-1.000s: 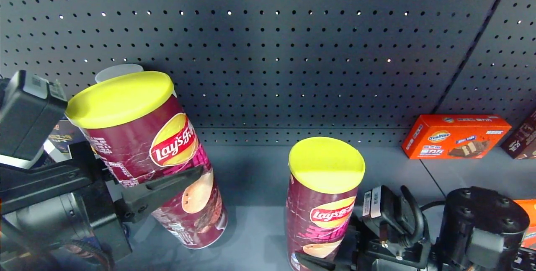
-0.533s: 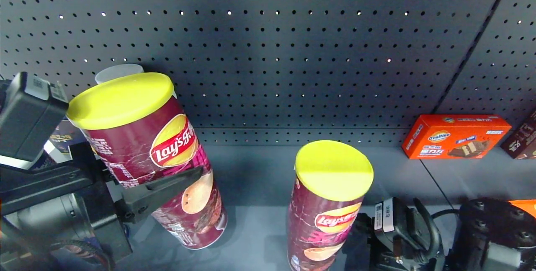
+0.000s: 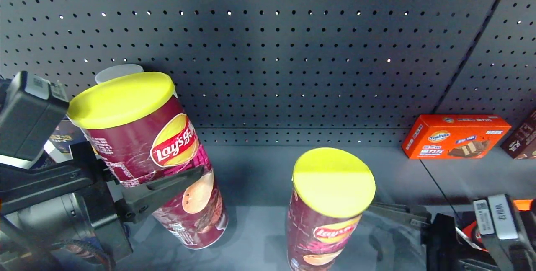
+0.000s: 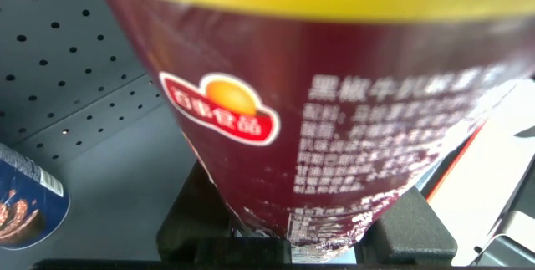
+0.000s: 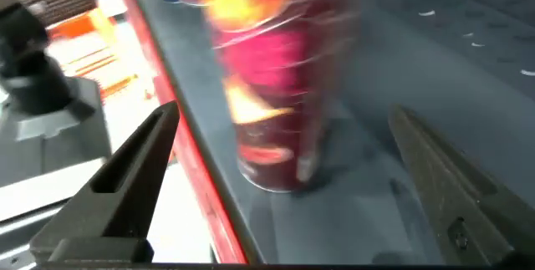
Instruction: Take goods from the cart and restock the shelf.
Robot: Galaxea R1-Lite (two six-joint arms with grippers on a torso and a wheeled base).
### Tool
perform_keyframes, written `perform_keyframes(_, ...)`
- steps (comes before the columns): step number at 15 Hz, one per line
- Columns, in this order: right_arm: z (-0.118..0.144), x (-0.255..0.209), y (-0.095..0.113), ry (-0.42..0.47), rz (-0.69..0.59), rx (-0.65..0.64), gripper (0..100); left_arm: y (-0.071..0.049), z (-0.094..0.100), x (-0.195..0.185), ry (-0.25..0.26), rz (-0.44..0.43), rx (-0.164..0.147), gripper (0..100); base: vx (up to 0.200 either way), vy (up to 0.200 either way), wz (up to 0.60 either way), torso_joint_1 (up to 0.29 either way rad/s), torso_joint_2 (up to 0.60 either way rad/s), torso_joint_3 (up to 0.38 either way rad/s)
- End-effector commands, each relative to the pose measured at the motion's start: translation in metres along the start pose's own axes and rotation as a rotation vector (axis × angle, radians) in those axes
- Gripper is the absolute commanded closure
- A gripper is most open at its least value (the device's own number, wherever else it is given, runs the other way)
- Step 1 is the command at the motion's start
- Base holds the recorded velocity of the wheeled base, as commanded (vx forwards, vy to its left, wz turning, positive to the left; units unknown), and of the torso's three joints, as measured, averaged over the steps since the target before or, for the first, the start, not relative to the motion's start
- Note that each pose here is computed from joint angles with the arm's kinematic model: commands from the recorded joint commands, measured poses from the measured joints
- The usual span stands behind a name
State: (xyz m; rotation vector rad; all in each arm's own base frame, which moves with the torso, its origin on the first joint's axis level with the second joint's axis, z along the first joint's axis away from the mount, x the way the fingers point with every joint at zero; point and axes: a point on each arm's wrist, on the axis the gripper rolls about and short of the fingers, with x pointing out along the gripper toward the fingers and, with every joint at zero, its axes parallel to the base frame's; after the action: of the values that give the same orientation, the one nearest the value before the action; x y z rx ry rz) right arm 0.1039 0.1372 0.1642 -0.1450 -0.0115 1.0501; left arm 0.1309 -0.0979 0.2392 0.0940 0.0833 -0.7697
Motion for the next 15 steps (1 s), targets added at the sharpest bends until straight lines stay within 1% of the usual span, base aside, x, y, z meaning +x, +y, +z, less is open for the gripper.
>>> perform_keyframes(1,0.008,-0.029,0.005,-0.043,-0.054,-0.006,0,0.000,0.000,0.001,0.001,0.001,0.000,100,0.000,0.000,0.00,0.000,0.00,0.000)
perform_keyframes(2,-0.005,-0.044,0.011,-0.004,-0.053,-0.005,0,0.000,0.000,0.001,0.001,0.000,0.001,100,0.000,0.000,0.00,0.000,0.00,0.000)
perform_keyframes(5,-0.030,-0.071,0.018,0.043,-0.034,-0.020,0,0.000,-0.001,0.000,0.004,0.000,0.001,100,0.000,0.000,0.00,0.000,0.00,0.000)
perform_keyframes(6,-0.030,-0.077,0.018,0.036,-0.039,-0.012,0,0.000,-0.002,0.000,0.006,-0.001,0.001,100,0.000,0.000,0.00,0.000,0.00,0.000)
perform_keyframes(9,-0.037,-0.102,0.020,0.055,-0.061,0.060,0,0.000,-0.003,0.000,0.010,0.001,0.005,100,0.000,0.000,0.00,0.000,0.00,0.000)
perform_keyframes(10,-0.043,-0.116,0.022,0.065,-0.066,0.068,0,0.000,-0.004,0.000,0.012,0.000,0.004,100,0.000,0.000,0.00,0.000,0.00,0.000)
perform_keyframes(12,-0.062,-0.148,0.028,0.078,-0.069,0.064,0,0.000,-0.004,0.000,0.010,0.001,0.005,100,0.000,0.000,0.00,0.000,0.00,0.000)
perform_keyframes(13,-0.081,-0.168,0.033,0.079,-0.109,0.063,0,0.000,-0.004,0.000,0.013,0.000,0.004,100,0.000,0.000,0.00,0.000,0.00,0.000)
perform_keyframes(14,-0.089,-0.181,0.035,0.056,-0.175,0.062,0,0.000,-0.005,-0.001,0.013,0.000,0.004,100,0.000,0.000,0.00,0.000,0.00,0.000)
perform_keyframes(15,-0.086,-0.188,0.035,0.010,-0.224,0.061,0,-0.001,-0.006,-0.001,0.018,-0.001,0.004,100,0.000,0.000,0.00,0.000,0.00,0.000)
